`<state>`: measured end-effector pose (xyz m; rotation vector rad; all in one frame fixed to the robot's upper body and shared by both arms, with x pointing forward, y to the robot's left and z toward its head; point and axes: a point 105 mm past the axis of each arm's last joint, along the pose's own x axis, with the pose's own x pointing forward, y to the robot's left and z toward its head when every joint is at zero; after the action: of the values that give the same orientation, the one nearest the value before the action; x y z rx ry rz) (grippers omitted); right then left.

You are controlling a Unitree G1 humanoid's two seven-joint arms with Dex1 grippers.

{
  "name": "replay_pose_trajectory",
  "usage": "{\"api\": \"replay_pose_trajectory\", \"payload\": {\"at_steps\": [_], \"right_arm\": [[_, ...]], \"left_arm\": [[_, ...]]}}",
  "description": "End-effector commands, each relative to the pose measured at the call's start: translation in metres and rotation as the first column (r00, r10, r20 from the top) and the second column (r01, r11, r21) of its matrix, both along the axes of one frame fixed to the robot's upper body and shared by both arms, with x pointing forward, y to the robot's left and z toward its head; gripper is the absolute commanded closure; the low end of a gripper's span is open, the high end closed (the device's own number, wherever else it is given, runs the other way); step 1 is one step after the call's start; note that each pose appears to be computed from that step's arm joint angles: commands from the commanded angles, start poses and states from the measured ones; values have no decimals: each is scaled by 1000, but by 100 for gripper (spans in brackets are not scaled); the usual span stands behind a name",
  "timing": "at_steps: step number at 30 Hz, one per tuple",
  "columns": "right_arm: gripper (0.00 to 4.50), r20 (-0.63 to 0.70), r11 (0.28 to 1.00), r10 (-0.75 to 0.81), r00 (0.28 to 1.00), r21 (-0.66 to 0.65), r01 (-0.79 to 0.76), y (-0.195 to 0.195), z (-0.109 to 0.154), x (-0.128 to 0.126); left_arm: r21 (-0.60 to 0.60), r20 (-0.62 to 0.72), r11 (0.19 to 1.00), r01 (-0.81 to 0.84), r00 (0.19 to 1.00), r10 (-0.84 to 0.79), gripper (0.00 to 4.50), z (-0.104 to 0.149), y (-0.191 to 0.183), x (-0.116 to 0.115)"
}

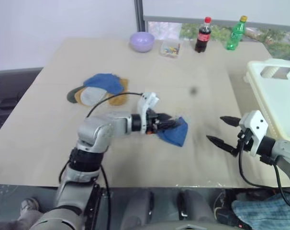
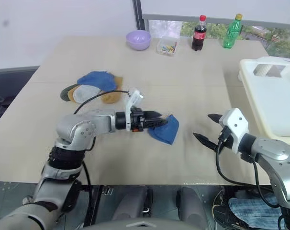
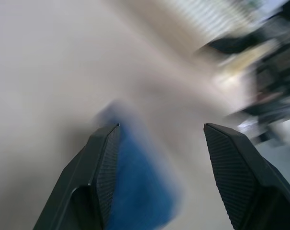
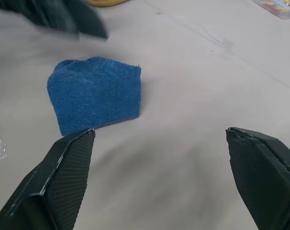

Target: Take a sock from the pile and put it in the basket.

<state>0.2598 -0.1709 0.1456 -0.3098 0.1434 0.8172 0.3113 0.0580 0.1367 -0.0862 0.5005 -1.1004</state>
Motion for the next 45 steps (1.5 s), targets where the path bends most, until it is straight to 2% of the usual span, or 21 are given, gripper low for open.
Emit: {"api": "replay_pose_trajectory", "payload": {"at_steps": [1, 4, 7, 16, 18, 20, 22, 26, 27, 28, 30, 35, 36, 37, 41, 43, 45], "right_arm": [[0, 45, 1000, 23, 999, -5, -23, 3, 11, -2], [0, 45, 1000, 25, 999, -11, -25, 4, 11, -2], [0, 45, 1000, 27, 999, -16, -26, 3, 12, -2], [0, 42, 999, 45, 998, -14, -44, 4, 13, -5], [0, 45, 999, 50, 998, -14, -49, 5, 14, -4], [0, 42, 999, 51, 998, -11, -51, 6, 13, -3], [0, 11, 999, 32, 999, -30, -32, 9, 2, 4], [0, -54, 994, -76, 996, -86, 71, 5, -33, 22], [52, -66, 990, -92, 994, -114, 84, 3, -44, 25], [60, -77, 987, -105, 991, -132, 94, 1, -53, 26], [131, -85, 980, -127, 988, -162, 112, -4, -65, 29], [375, -68, 983, -54, 996, -179, 41, 8, -67, 30], [421, -61, 985, -32, 998, -170, 21, 15, -64, 31], [442, -52, 987, -9, 999, -162, 1, 22, -61, 31], [442, -21, 984, 126, 992, -121, -127, 65, -47, 28], [442, 6, 978, 148, 989, -147, -146, 77, -46, 32], [442, -22, 971, 187, 982, -150, -188, 89, -49, 34]], "left_arm": [[17, 10, 994, 105, 994, -105, 154, -3, -19, -15], [-35, 2, 980, 194, 981, -194, 154, 4, -36, -28], [-168, 39, 970, 178, 984, -173, 154, 28, -40, -20], [-206, 43, 966, 159, 987, -153, 154, 29, -29, -21], [-160, 68, 979, 128, 991, -118, 154, 21, -26, -16], [3, 145, 998, 57, 988, -57, 154, -1, -14, -3], [170, 202, 985, 15, 978, -49, 154, -31, 1, 3], [276, 223, 961, 28, 970, -92, 154, -65, 6, 0], [293, 230, 956, 21, 969, -91, 147, -72, 7, 1], [309, 236, 951, 5, 968, -81, 175, -78, 9, 3], [309, 250, 951, -23, 967, -58, 225, -83, 10, 7], [262, 266, 963, -54, 964, -18, 449, -77, 15, 4], [248, 267, 966, -67, 964, -1, 450, -74, 19, 2], [237, 268, 968, -80, 963, 14, 450, -70, 24, -1], [209, 282, 964, -162, 954, 99, 450, -50, 59, -15], [214, 282, 955, -204, 949, 139, 450, -45, 75, -20], [223, 282, 945, -241, 943, 174, 450, -42, 91, -24]]}}
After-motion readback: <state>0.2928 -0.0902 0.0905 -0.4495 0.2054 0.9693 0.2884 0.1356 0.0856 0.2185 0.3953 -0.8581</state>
